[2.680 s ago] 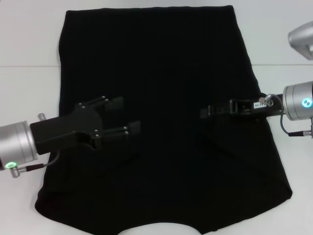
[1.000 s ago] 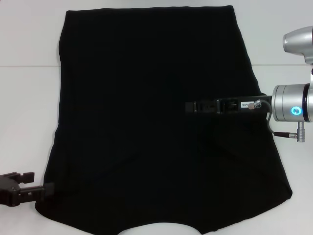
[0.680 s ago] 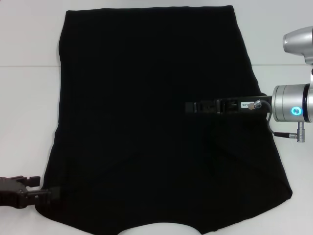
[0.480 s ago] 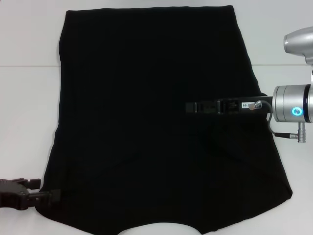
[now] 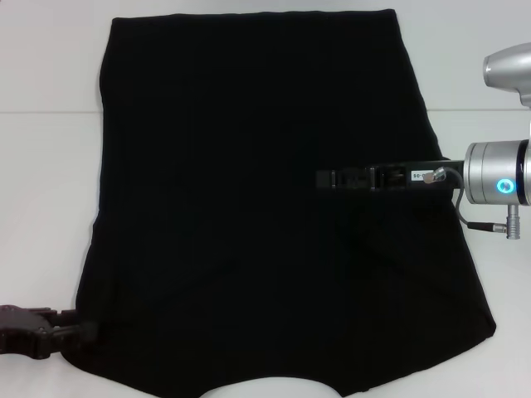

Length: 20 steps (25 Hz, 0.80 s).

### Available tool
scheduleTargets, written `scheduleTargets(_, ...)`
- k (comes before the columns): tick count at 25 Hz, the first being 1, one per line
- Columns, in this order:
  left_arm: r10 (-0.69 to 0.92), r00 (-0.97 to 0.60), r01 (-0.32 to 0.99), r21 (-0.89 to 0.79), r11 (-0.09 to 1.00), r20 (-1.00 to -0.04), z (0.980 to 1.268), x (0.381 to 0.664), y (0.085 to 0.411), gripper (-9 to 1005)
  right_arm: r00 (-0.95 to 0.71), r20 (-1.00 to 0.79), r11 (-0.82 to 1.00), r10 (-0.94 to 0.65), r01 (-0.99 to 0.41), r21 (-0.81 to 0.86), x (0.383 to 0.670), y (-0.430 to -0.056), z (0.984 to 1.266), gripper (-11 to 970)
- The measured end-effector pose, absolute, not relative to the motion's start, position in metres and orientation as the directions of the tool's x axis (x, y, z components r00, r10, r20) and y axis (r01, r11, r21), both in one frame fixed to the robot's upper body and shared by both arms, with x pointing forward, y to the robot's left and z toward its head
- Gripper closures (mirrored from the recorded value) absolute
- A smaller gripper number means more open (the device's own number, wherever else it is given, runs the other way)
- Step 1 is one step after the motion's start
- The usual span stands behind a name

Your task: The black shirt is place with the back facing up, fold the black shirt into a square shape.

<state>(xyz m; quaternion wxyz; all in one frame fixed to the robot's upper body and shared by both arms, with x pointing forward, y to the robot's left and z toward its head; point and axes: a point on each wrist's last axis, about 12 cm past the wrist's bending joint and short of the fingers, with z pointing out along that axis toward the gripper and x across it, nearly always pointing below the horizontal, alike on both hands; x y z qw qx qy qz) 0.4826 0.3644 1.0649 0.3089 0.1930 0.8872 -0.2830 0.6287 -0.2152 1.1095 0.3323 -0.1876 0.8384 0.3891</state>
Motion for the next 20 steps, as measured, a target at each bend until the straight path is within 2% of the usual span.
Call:
scheduleTargets(3,0.174,-0.734,0.522,-0.381,0.763,-0.657,1.065,0.483,0.364,431,-0.711,-0.701,0.627,-0.054,-0.571,0.531,0.628,-0.216,1.109,224)
scheduleTargets(6,0.176,-0.734,0.523,-0.381,0.763,-0.656,1.065,0.483,0.364,641,-0.713,-0.699,0.627,-0.053,-0.569,0.532,0.628,-0.216,1.109,224)
scheduleTargets(11,0.171,-0.733,0.520,-0.381,0.764,-0.658,1.065,0.483,0.364,871,-0.726,-0.686,0.633,-0.048,-0.553,0.542,0.627,-0.219,1.108,224)
scheduleTargets(20,0.161,-0.727,0.515,-0.375,0.771,-0.667,1.066,0.485,0.365,954,-0.826,-0.561,0.645,-0.052,-0.456,0.612,0.607,-0.253,1.098,225)
